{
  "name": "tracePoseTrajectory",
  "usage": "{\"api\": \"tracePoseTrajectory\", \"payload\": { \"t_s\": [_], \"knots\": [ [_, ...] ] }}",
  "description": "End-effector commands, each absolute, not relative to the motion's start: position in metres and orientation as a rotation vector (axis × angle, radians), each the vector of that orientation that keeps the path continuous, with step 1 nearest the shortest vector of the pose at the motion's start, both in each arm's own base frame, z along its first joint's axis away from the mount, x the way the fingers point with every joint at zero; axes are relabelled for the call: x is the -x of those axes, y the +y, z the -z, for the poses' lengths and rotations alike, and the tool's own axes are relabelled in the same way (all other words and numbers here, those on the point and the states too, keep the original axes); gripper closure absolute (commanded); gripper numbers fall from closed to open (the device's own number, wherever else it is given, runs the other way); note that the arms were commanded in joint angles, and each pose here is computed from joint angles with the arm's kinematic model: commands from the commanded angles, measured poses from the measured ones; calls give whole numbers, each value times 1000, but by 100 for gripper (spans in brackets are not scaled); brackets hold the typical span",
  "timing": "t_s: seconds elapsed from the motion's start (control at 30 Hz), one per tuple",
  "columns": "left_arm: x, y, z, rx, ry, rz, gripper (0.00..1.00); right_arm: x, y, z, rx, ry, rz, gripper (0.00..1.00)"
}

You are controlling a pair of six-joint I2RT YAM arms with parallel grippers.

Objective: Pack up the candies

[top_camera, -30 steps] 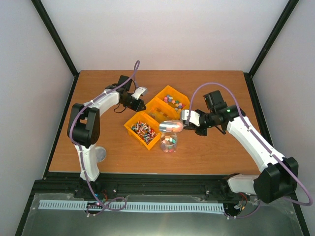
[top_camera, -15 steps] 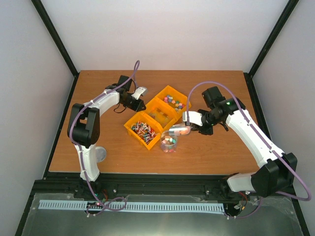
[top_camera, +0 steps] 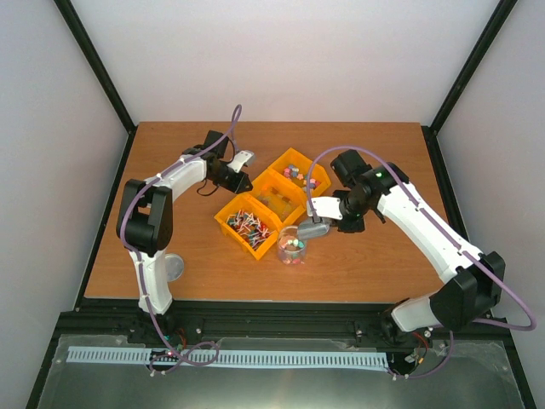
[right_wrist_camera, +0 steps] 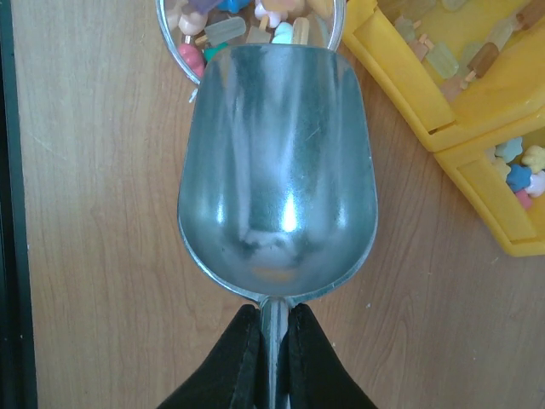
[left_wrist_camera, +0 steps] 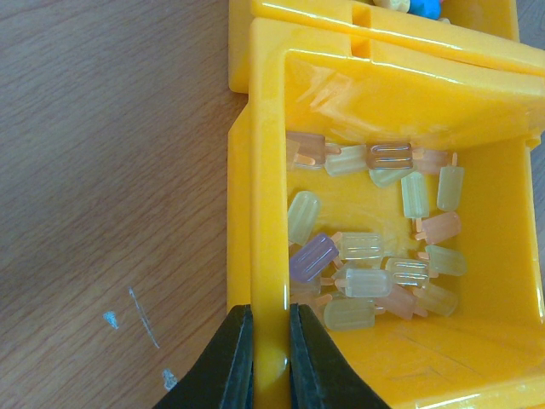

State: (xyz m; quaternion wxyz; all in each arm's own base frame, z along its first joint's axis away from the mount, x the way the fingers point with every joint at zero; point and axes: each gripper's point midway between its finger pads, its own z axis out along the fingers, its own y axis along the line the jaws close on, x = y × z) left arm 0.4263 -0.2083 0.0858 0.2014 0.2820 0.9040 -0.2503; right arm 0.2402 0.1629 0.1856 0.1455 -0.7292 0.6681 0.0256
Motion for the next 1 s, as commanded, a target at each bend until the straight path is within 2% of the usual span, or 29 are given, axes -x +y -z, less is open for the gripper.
{"api": "tracePoseTrajectory", "payload": {
  "t_s": [0.0,0.2,0.47,0.7,0.97],
  "knots": [
    [-431,-207,-81,-778,2539,693,99,-240,160,-192,2131,1923,-8,97],
    [-431,-207,-81,-776,2539,694,99,-243,163,-201,2106,1911,8,97],
    [-432,-207,-83,-757,2538,699,99,-300,184,-216,1795,2118,5,97],
    [-434,-207,-85,-720,2533,699,99,-330,215,-197,1599,2376,-146,97],
    [-434,-207,-85,-708,2530,693,99,-346,245,-147,1586,2540,-195,97]
  ]
}}
